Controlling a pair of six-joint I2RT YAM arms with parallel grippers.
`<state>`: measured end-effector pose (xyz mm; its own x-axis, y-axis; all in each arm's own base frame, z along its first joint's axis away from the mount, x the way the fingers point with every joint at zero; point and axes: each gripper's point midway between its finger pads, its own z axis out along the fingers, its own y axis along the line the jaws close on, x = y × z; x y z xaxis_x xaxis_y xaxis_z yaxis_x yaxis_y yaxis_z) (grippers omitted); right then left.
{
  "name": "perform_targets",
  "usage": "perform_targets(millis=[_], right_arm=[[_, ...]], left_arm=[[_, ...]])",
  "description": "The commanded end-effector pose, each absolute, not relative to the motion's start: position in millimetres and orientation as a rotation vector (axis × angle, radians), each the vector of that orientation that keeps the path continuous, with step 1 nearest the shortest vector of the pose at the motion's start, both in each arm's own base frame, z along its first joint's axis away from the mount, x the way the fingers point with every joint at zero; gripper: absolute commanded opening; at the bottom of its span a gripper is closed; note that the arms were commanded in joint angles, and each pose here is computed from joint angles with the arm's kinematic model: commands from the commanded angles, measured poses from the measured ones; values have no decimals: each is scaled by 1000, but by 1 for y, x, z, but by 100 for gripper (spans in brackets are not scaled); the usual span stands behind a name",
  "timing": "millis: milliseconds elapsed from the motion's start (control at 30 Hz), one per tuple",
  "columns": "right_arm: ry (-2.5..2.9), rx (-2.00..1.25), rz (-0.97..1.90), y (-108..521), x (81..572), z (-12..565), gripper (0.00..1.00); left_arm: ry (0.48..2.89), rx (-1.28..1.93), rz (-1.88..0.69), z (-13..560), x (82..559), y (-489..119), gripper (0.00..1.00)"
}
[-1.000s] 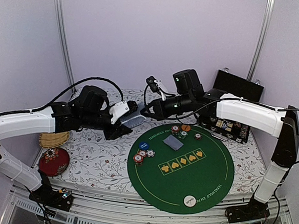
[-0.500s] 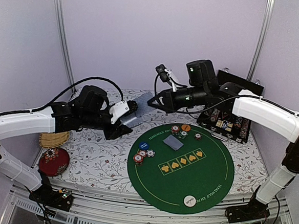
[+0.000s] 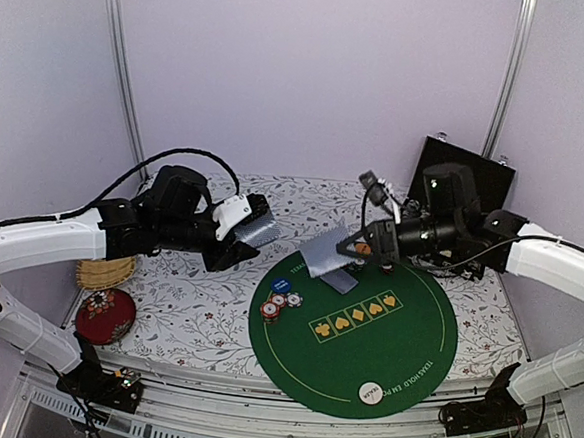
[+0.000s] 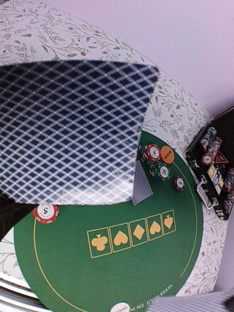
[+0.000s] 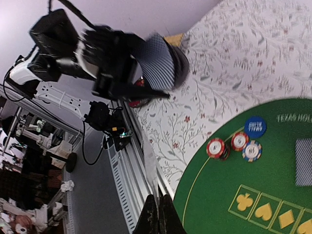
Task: Distribute texas hold em gaming equipment
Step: Distribute the poker card in the small blind area.
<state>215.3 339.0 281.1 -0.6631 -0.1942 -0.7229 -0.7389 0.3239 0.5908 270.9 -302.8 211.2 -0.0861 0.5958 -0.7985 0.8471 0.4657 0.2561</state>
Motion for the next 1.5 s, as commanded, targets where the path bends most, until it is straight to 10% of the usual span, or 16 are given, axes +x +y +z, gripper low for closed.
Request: perform_targets(millis=[0, 1467], right_arm=[[2173, -734, 1493, 342, 201, 237, 2], [2662, -731, 1529, 410, 178, 47, 2]], left_arm=[[1737, 1197, -344, 228, 273, -302, 49], [1745, 1203, -334, 224, 273, -301, 49]])
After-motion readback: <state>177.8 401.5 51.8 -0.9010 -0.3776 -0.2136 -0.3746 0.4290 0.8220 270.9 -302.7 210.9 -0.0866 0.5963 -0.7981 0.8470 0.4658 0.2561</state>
